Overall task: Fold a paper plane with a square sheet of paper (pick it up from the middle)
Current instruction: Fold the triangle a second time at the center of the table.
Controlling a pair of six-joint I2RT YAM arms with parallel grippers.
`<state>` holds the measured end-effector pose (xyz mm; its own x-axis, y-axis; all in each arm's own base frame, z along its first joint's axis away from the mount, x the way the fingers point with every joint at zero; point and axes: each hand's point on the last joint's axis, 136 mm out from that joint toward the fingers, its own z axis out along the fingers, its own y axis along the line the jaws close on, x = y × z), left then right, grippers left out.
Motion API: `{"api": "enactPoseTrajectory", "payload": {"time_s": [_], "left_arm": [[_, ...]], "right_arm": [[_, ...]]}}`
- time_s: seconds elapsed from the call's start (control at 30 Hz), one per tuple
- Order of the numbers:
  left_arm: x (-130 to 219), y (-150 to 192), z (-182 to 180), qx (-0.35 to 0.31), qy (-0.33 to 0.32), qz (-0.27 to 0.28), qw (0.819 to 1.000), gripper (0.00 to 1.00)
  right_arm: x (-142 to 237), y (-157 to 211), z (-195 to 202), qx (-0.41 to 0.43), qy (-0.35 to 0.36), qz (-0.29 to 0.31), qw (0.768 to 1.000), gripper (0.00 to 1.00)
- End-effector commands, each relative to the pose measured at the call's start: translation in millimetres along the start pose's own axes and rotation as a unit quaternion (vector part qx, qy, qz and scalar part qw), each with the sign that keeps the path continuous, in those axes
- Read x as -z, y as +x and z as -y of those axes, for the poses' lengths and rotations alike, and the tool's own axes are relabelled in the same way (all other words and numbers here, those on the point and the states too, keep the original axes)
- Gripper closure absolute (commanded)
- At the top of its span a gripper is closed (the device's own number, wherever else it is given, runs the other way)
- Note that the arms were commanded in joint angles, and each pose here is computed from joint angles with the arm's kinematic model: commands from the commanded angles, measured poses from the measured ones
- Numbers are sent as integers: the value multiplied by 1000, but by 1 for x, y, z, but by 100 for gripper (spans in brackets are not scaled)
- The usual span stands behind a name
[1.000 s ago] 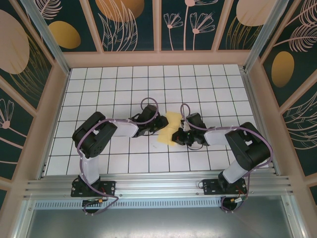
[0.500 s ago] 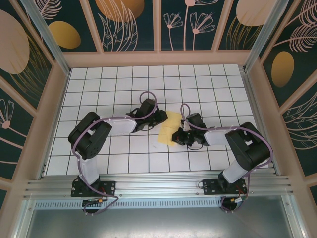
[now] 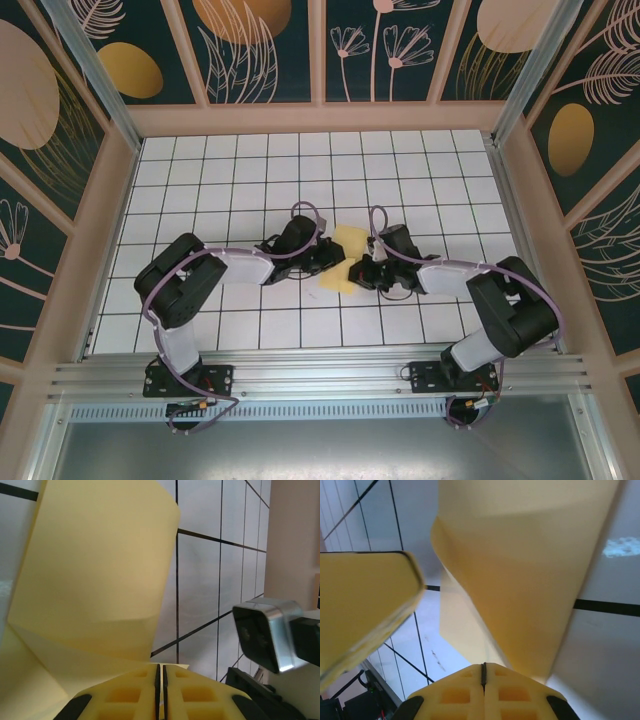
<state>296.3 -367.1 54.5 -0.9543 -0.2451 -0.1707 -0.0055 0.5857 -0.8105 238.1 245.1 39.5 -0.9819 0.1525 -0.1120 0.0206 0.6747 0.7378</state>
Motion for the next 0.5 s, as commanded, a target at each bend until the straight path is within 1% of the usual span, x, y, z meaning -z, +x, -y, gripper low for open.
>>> {"api": "enactPoseTrajectory", "payload": {"time_s": [0.0, 0.13, 0.33, 0.47], "left_arm": [[-10, -3, -1, 9, 4, -3, 1000, 87], [-17, -2, -13, 13, -11, -6, 1000, 88], [-21, 0, -23, 14, -22, -6, 1000, 87], [-21, 1, -27, 12, -28, -6, 1000, 86]], "right_arm": [[3, -2, -15, 14, -22, -8, 1000, 98], [-5, -2, -14, 14, -15, -18, 1000, 98], [-15, 2, 20, -8, 47, -23, 999, 98], [-17, 10, 34, -20, 65, -31, 997, 98]]}}
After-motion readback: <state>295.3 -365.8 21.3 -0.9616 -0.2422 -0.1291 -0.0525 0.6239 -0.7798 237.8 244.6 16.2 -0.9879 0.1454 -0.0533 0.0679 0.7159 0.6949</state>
